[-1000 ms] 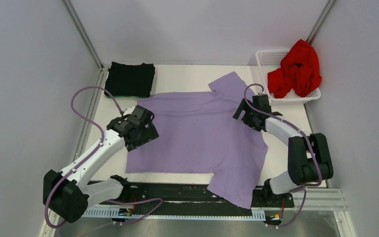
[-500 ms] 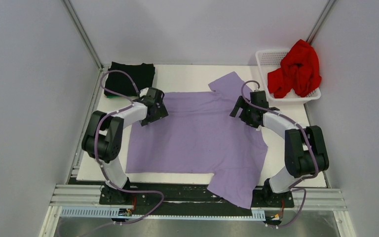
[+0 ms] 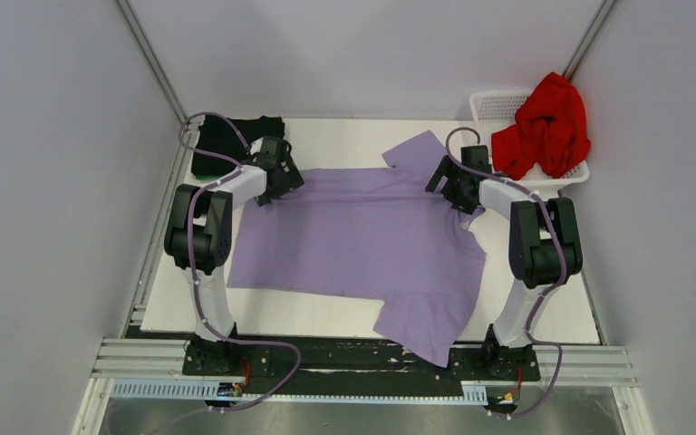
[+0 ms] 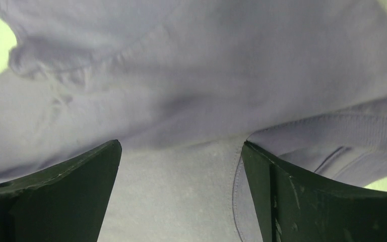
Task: Fold and stack the t-shirts
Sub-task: Flatten out the tshirt, then grab the side of the flattened tshirt closest away from the robot with both arms, then fold the flattened tshirt in 1/3 of the way
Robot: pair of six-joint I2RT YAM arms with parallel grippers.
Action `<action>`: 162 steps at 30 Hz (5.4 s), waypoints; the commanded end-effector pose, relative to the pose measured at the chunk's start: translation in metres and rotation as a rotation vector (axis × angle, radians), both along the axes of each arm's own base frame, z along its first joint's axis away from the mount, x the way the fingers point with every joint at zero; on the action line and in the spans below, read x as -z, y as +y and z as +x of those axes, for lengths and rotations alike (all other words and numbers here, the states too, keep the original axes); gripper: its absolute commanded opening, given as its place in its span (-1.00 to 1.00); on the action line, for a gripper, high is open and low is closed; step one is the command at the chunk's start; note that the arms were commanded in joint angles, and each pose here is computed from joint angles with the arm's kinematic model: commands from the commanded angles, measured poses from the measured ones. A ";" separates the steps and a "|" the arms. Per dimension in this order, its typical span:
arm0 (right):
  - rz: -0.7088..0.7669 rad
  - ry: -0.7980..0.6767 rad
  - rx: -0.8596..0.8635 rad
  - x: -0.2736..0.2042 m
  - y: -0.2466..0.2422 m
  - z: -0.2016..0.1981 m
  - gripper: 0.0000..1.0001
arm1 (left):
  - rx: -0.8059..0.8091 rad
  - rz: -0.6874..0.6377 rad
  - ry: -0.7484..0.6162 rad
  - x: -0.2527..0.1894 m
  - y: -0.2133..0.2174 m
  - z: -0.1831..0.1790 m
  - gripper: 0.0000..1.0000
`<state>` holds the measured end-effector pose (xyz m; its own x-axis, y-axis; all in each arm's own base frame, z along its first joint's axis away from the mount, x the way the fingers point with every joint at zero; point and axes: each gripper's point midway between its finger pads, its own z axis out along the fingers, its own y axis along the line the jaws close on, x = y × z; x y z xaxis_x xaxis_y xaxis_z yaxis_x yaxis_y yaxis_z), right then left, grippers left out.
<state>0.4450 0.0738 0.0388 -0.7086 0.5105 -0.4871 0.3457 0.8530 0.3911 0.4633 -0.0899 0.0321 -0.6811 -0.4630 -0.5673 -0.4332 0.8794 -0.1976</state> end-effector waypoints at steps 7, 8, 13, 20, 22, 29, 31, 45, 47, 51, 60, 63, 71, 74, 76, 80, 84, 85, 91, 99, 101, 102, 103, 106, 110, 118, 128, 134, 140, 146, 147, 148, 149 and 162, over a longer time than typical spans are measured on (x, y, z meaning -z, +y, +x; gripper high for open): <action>-0.013 -0.086 0.005 -0.029 -0.014 0.047 1.00 | 0.047 0.028 0.017 0.000 0.001 0.037 1.00; -0.013 -0.101 0.005 -0.037 -0.014 0.043 1.00 | 0.059 0.023 -0.008 -0.017 0.000 0.038 1.00; -0.060 -0.172 0.131 -0.079 -0.035 0.000 1.00 | 0.065 -0.034 -0.087 -0.073 -0.004 0.002 1.00; -0.047 -0.222 0.236 -0.091 -0.050 -0.076 1.00 | -0.064 0.043 -0.021 -0.085 0.029 -0.134 1.00; -0.032 -0.229 0.201 -0.090 -0.045 -0.090 1.00 | -0.113 0.055 0.013 -0.077 0.043 -0.169 1.00; 0.016 -0.233 0.136 -0.092 -0.032 -0.100 1.00 | -0.324 0.078 0.005 -0.060 0.091 -0.242 0.78; 0.017 -0.230 0.135 -0.091 -0.032 -0.101 1.00 | -0.346 0.047 0.000 -0.053 0.093 -0.248 0.77; 0.011 -0.239 0.132 -0.092 -0.033 -0.103 1.00 | -0.472 -0.042 0.106 0.007 0.099 -0.224 0.34; 0.008 -0.241 0.129 -0.092 -0.033 -0.103 1.00 | -0.469 -0.052 0.121 0.014 0.097 -0.219 0.31; 0.002 -0.245 0.134 -0.092 -0.034 -0.101 1.00 | -0.462 -0.043 0.162 0.024 0.096 -0.216 0.23; -0.009 -0.229 0.144 -0.087 -0.036 -0.098 1.00 | -0.427 -0.036 0.226 0.036 0.092 -0.212 -0.55; -0.006 -0.222 0.143 -0.086 -0.036 -0.098 1.00 | -0.420 -0.039 0.224 0.034 0.091 -0.212 -1.00; -0.057 -0.170 0.064 -0.090 -0.017 -0.112 0.97 | -0.381 -0.042 0.123 0.003 0.093 -0.207 -1.00; -0.088 -0.099 -0.027 -0.091 0.013 -0.135 0.94 | -0.394 -0.011 0.104 -0.002 0.100 -0.213 -1.00; -0.109 -0.021 -0.093 -0.083 0.034 -0.162 0.92 | -0.391 -0.011 0.090 -0.003 0.101 -0.216 -1.00; -0.114 0.210 -0.259 -0.048 0.066 -0.238 0.74 | -0.385 -0.015 0.064 -0.007 0.101 -0.218 -1.00; -0.118 0.416 -0.377 -0.027 0.079 -0.312 0.64 | -0.377 0.000 0.062 -0.009 0.103 -0.220 -1.00; -0.109 0.465 -0.407 -0.025 0.082 -0.330 0.60 | -0.376 0.000 0.065 -0.009 0.103 -0.221 -1.00; -0.080 0.577 -0.479 -0.020 0.089 -0.387 0.30 | -0.365 -0.014 0.084 -0.006 0.099 -0.221 -1.00; -0.041 0.526 -0.509 0.001 0.109 -0.380 0.09 | -0.365 -0.012 0.088 -0.005 0.099 -0.221 -1.00; -0.075 0.510 -0.481 0.009 0.106 -0.373 0.09 | -0.364 -0.013 0.091 -0.005 0.099 -0.222 -1.00; -0.099 0.508 -0.463 0.013 0.103 -0.369 0.08 | -0.365 -0.014 0.092 -0.004 0.099 -0.222 -1.00; -0.123 0.505 -0.446 0.017 0.101 -0.366 0.08 | -0.363 -0.016 0.091 -0.005 0.098 -0.222 -1.00; -0.186 0.502 -0.399 0.028 0.094 -0.357 0.03 | -0.358 -0.023 0.088 -0.006 0.097 -0.221 -1.00; -0.250 0.526 -0.356 0.042 0.085 -0.355 -0.16 | -0.348 -0.040 0.090 -0.006 0.093 -0.221 -1.00; -0.157 0.574 -0.456 0.027 0.098 -0.374 -0.99 | -0.381 -0.045 0.126 -0.012 0.094 -0.237 -1.00; 0.062 0.690 -0.750 -0.017 0.118 -0.438 -1.00 | -0.531 -0.040 0.142 -0.030 0.107 -0.301 -1.00; 0.110 0.720 -0.837 -0.033 0.121 -0.458 -1.00 | -0.561 -0.120 0.038 -0.042 0.103 -0.309 -1.00; 0.113 0.644 -0.848 -0.046 0.126 -0.445 -1.00 | -0.537 -0.125 -0.002 -0.052 0.103 -0.304 -1.00; 0.123 0.514 -0.772 -0.054 0.127 -0.396 -1.00 | -0.492 -0.141 -0.029 -0.055 0.097 -0.281 -1.00; 0.121 0.474 -0.759 -0.059 0.129 -0.383 -1.00 | -0.483 -0.153 -0.050 -0.058 0.095 -0.274 -1.00; 0.122 0.429 -0.759 -0.063 0.132 -0.371 -1.00 | -0.481 -0.153 -0.043 -0.057 0.095 -0.270 -1.00; 0.119 0.389 -0.753 -0.067 0.133 -0.359 -1.00 | -0.477 -0.155 -0.049 -0.057 0.094 -0.263 -1.00; 0.059 0.204 -0.606 -0.090 0.106 -0.251 -1.00 | -0.474 -0.101 -0.012 -0.054 0.096 -0.207 -1.00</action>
<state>0.1583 0.1853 0.1164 -0.9822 0.0258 -0.1859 -0.0599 0.8955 0.4410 0.2232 0.0006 0.0664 -0.4280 -0.7864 -0.4455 -0.7962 0.5613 -0.2259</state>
